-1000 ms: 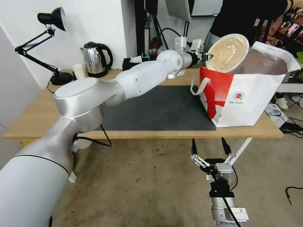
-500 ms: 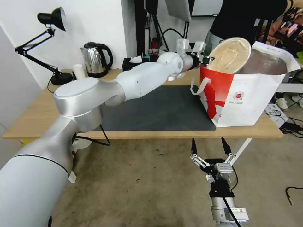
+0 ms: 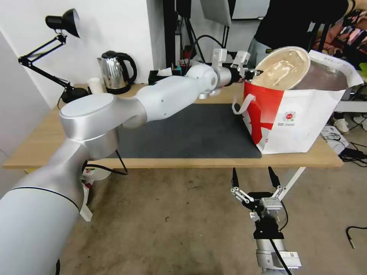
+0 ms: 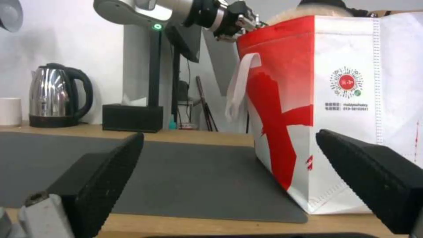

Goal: Pick up the trash from the table and place it into the takeout bag.

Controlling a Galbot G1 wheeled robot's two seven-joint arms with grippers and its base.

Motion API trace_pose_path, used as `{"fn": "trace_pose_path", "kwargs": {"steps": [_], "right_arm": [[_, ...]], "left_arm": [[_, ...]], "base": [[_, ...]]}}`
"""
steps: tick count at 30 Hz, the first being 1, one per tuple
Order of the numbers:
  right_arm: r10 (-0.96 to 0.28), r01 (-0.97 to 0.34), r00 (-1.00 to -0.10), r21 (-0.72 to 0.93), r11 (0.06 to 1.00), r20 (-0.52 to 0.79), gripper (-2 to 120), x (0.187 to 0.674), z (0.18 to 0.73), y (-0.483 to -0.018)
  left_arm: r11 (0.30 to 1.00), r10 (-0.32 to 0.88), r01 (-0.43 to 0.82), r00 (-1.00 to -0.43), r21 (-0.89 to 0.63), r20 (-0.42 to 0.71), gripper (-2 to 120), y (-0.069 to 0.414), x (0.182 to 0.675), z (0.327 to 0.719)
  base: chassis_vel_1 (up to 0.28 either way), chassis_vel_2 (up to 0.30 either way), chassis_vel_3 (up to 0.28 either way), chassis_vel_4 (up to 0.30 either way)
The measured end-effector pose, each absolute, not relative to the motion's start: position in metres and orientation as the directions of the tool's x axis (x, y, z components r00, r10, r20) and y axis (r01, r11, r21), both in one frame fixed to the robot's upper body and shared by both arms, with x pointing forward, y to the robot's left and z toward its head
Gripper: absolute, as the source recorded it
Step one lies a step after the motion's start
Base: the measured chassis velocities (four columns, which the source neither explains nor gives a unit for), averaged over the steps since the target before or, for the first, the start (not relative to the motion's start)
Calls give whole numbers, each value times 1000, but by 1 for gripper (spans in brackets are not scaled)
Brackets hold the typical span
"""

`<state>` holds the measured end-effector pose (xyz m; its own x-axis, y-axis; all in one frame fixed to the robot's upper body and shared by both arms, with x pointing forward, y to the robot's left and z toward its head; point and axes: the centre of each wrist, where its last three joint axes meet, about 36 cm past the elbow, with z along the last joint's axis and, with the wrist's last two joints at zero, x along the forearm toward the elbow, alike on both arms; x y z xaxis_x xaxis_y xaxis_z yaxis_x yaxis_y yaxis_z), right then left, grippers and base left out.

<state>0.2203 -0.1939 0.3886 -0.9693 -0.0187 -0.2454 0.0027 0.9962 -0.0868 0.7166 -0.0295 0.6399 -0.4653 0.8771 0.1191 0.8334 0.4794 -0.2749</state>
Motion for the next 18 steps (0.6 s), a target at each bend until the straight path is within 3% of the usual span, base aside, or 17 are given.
{"fn": "trace_pose_path", "kwargs": {"steps": [5, 9, 18], "right_arm": [[-19, 3, -969, -87, 996, -245, 100, 220, 389, -194], [-19, 3, -969, -87, 996, -245, 100, 220, 389, -194], [-19, 3, -969, -87, 996, -245, 100, 220, 389, -194]], "left_arm": [[481, 876, 833, -466, -274, 120, 33, -27, 717, 640], [484, 875, 831, -470, -275, 120, 54, -24, 718, 640], [494, 869, 825, -479, -274, 123, 85, -18, 719, 640]], "base": [[0, 0, 0, 0], [0, 0, 0, 0], [0, 0, 0, 0]]}}
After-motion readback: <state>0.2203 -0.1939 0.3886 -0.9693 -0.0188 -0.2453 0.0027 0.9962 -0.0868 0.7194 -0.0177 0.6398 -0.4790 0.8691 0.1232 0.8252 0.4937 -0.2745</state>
